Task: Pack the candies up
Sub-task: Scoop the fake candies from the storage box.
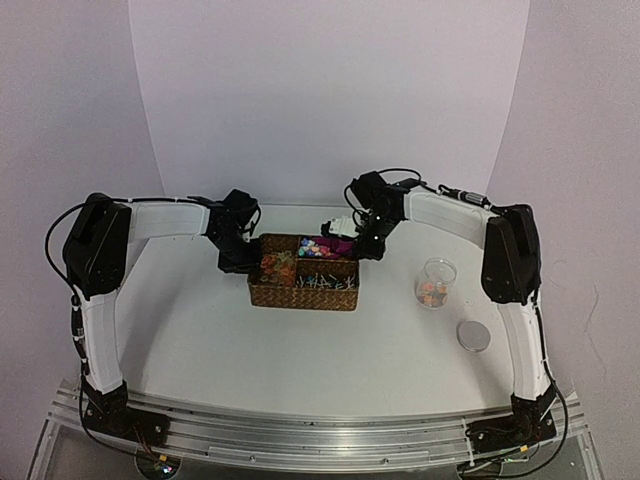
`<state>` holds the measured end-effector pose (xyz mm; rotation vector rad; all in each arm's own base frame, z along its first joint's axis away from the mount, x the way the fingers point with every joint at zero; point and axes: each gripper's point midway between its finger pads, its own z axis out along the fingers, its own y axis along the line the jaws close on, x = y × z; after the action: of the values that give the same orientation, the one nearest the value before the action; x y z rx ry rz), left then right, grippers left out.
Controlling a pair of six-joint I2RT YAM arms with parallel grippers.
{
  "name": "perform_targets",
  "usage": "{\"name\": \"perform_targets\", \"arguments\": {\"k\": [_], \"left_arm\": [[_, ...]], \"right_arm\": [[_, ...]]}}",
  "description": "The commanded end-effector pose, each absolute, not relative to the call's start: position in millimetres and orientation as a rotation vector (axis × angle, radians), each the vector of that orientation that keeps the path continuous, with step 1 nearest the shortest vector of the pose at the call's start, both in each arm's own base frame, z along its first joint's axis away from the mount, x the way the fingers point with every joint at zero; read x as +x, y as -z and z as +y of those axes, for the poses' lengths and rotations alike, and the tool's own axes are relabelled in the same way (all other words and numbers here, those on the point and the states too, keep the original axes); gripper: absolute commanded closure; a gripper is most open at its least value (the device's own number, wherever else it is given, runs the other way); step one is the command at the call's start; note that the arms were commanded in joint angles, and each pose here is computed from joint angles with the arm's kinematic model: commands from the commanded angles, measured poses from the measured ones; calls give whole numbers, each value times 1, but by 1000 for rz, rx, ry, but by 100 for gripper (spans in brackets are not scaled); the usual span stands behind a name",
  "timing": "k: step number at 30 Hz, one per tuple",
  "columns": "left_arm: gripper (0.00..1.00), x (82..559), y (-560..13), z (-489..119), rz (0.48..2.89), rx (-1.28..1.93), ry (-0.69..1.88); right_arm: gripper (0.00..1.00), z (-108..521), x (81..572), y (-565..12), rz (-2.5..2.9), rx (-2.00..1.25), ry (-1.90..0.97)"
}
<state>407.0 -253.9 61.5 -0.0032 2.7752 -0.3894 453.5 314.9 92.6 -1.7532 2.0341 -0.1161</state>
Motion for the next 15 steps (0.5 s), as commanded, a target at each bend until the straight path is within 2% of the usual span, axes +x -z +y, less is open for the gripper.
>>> {"name": "perform_targets", "arguments": {"k": [1, 10, 15], "left_arm": [[100, 402, -53, -250, 2820, -38, 391], [100, 402, -52, -249, 2821, -45, 387], [100, 403, -52, -248, 2822, -46, 388]], "right_arm": [[100, 330, 434, -122, 1988, -1732, -66], [100, 315, 432, -132, 2046, -1640, -206], [100, 307, 432, -134, 2056, -1633, -181]]}}
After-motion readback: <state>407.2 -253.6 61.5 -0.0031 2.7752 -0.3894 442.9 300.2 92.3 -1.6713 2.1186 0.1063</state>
